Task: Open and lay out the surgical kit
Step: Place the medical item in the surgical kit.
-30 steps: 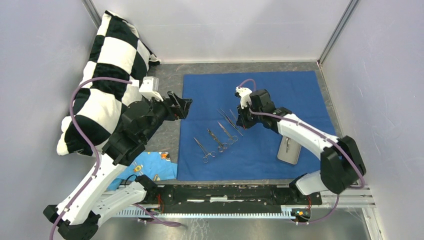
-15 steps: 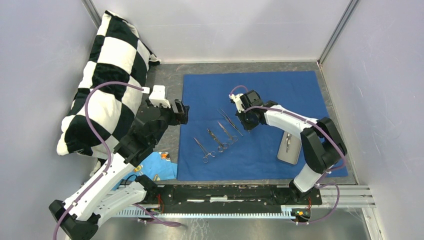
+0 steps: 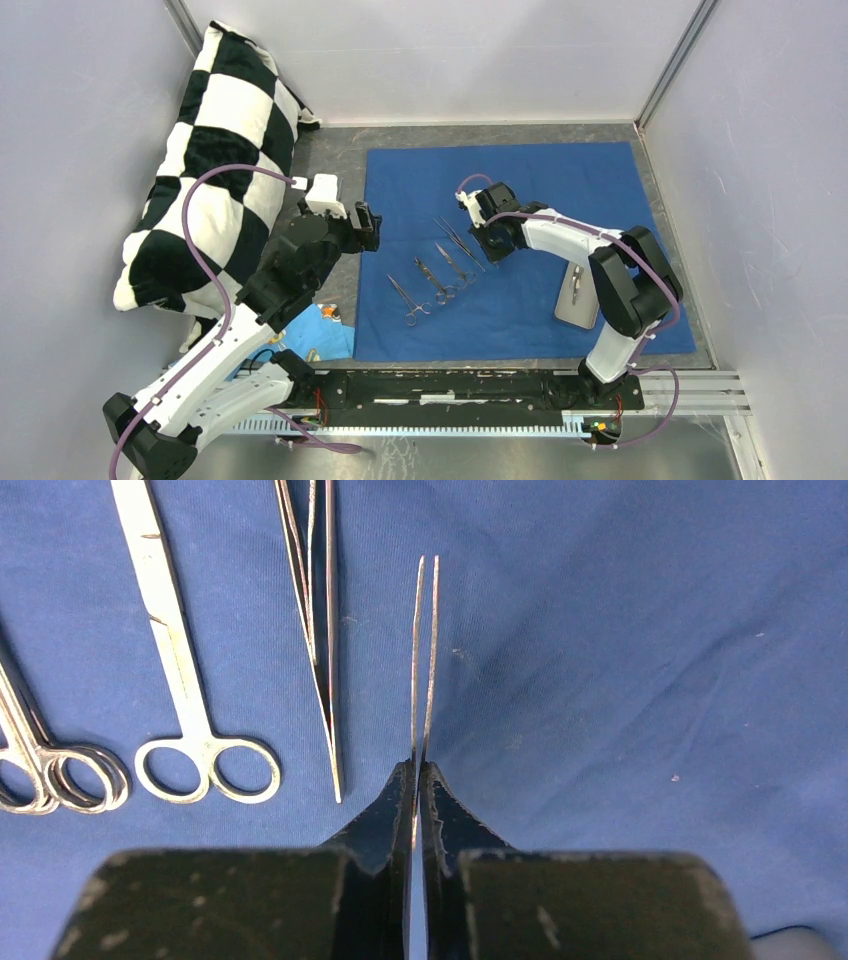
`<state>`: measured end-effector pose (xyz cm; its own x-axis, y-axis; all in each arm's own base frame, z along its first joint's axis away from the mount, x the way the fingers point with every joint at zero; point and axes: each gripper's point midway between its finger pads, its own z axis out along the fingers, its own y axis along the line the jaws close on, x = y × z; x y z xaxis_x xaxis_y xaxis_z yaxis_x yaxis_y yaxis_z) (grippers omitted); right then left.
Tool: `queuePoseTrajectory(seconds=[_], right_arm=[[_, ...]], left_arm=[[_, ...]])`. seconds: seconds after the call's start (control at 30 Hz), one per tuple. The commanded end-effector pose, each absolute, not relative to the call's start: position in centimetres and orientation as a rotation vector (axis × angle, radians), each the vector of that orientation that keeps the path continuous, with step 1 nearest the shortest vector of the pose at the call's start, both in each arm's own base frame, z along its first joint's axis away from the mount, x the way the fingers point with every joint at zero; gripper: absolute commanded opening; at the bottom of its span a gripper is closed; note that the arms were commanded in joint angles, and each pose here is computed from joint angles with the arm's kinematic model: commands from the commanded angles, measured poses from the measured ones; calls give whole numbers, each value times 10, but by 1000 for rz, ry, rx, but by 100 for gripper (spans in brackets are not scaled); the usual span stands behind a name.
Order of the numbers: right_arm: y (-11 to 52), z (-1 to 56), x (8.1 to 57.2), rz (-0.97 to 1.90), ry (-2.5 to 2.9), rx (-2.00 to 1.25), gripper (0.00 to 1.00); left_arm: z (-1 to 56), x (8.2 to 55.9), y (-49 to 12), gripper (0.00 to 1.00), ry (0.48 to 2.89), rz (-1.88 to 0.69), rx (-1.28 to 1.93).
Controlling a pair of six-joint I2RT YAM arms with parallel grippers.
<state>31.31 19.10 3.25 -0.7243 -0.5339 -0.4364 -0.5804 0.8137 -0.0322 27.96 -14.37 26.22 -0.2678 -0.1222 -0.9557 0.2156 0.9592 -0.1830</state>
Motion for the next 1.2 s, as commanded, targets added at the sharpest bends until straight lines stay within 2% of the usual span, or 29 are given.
queuePoseTrajectory(seconds=[0.0,0.8,1.03,1.17], right_arm=[[198,40,329,132,2520,-827,6],[193,31,337,66,2535,-833,16],[193,55,340,58,2507,-819,28],[182,93,343,1,2444,-774,32]], left_arm=[[272,284,-143,88,1761,-304,101],[267,285,-147,87,1774,-307,126],[267,285,-148,87,1775,-311,131],[267,284,-148,87,1776,-312,132]])
